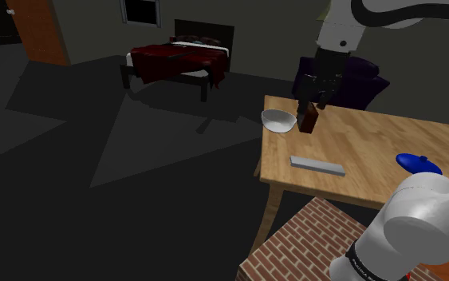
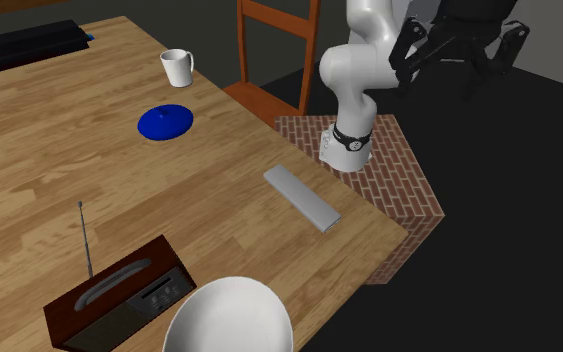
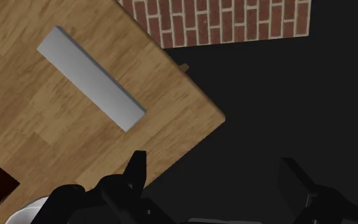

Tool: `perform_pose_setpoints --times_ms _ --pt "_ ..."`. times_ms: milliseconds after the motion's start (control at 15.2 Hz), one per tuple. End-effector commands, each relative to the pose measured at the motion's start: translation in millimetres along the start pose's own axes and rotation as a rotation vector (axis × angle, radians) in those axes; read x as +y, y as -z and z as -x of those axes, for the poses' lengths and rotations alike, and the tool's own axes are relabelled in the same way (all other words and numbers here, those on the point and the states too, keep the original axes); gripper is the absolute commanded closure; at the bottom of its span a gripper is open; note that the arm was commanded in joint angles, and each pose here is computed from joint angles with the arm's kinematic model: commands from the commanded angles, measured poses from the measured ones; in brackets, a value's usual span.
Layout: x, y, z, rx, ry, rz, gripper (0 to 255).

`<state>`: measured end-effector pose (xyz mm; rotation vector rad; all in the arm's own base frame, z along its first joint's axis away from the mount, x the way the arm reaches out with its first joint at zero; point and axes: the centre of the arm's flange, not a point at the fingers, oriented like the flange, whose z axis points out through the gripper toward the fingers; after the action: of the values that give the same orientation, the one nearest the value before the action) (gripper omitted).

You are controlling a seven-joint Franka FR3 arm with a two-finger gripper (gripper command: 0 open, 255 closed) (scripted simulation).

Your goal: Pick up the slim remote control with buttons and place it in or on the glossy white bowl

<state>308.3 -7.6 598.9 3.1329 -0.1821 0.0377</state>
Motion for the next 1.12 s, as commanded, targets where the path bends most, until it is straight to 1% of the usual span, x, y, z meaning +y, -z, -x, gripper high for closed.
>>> perform_pose_setpoints --times_ms 0,528,1056 --pt "0 0 0 0.000 0.000 0.000 0" --pt "64 -82 16 -0.005 0.215 0.003 0" --pt "130 -163 18 -0.011 0.430 0.007 0"
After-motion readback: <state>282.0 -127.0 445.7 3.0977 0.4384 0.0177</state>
